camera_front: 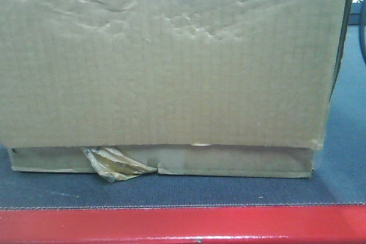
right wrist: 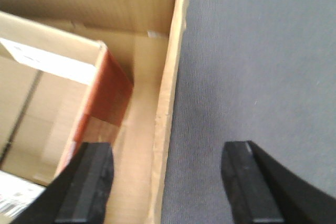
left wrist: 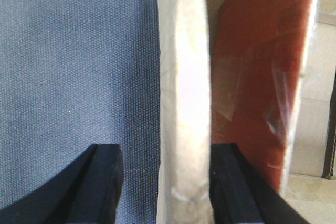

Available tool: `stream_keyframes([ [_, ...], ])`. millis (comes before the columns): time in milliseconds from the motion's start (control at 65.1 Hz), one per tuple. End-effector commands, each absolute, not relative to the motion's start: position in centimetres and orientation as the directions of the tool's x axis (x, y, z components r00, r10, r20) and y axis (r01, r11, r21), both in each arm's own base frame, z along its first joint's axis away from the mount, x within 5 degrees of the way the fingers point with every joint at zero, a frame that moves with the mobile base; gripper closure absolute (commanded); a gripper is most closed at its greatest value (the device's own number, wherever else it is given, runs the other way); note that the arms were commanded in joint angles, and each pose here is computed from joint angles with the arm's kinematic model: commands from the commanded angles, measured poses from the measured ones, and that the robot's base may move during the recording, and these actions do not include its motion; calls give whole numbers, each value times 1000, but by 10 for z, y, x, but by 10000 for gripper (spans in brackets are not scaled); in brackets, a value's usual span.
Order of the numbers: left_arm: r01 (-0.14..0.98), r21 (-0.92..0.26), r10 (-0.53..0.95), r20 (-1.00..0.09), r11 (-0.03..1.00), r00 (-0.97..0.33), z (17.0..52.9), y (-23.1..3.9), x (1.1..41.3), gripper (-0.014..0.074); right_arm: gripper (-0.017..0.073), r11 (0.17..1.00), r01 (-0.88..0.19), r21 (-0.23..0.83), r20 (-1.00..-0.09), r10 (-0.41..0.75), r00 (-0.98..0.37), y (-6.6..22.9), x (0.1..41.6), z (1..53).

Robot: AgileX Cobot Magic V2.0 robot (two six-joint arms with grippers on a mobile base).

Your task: Stack two boxes on right shelf middle

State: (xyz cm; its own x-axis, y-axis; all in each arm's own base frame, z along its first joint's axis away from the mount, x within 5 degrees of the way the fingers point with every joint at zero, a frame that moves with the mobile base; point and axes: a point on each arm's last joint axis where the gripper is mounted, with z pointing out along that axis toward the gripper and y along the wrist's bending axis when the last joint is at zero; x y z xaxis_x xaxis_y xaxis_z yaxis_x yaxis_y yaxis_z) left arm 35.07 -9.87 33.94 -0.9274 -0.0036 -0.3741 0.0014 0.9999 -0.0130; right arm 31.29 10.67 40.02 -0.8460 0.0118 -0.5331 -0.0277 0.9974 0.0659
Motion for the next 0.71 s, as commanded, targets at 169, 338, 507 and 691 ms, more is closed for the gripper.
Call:
stream_keyframes([
  [169,1,-24,-9,-385,1000,-923,344,-98,348,319,221,998,-26,66,-420,4,-907,117,327,361],
  [338,1,-24,-9,-385,1000,-923,344,-98,348,319,221,997,-23,68,-370,4,-929,117,324,347],
  [507,1,-24,-9,-385,1000,-923,344,-98,348,319,221,997,-23,72,-367,5,-930,118,324,346],
  [691,1,-24,-8,-385,1000,-923,344,-98,348,319,221,997,-23,72,-367,5,-930,118,324,346],
])
